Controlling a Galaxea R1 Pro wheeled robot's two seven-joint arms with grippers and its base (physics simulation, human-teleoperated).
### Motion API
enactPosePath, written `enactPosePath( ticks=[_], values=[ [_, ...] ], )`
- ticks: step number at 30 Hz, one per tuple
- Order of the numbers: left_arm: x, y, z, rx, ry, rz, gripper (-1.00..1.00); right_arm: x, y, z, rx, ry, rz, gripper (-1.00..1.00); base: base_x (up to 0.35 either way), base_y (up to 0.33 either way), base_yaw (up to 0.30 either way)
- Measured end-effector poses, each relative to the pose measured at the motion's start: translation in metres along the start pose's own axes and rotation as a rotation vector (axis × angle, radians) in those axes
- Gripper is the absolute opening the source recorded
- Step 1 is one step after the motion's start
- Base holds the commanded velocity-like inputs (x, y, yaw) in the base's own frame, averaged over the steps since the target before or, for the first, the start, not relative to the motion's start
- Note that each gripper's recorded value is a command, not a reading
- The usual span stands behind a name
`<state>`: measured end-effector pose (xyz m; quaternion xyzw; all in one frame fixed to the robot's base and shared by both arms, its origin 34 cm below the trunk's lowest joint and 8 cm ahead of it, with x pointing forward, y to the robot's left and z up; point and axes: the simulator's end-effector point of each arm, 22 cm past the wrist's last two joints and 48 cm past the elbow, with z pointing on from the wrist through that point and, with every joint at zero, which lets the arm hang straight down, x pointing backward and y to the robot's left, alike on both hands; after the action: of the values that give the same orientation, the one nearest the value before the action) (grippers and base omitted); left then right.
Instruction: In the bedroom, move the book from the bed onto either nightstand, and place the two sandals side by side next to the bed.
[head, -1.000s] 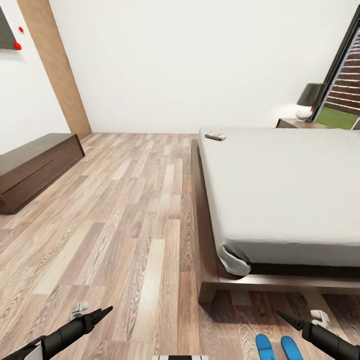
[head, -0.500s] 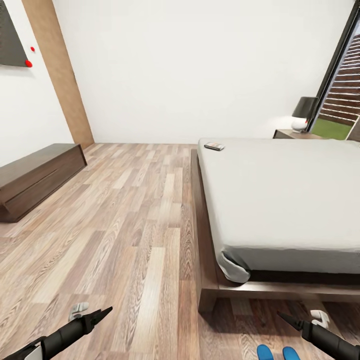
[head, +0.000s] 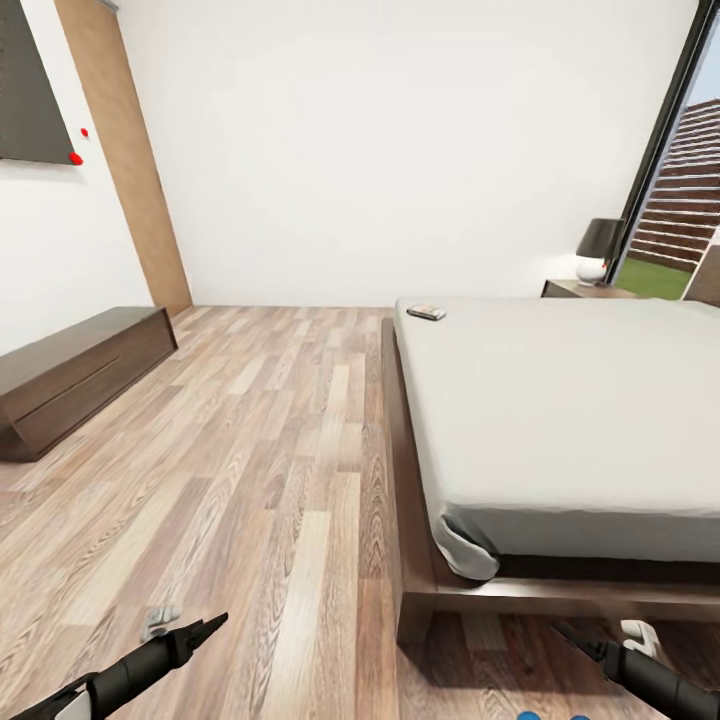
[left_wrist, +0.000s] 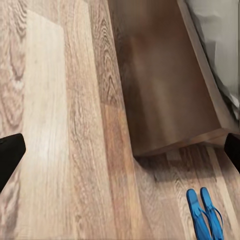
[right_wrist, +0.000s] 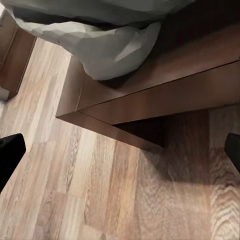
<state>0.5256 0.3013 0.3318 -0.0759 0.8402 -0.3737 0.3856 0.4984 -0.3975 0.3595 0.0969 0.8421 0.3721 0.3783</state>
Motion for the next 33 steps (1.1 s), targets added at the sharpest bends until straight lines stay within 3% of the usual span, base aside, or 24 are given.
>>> enactPosePath(
  ticks=[33],
  values=[
    [-0.056,-0.047,-0.017,0.000,-0.001,0.002,1.00,-0.053,0.050,-0.017,-0.003,-0.002,-0.001,1.00,0.000,0.000,0.000]
  ],
)
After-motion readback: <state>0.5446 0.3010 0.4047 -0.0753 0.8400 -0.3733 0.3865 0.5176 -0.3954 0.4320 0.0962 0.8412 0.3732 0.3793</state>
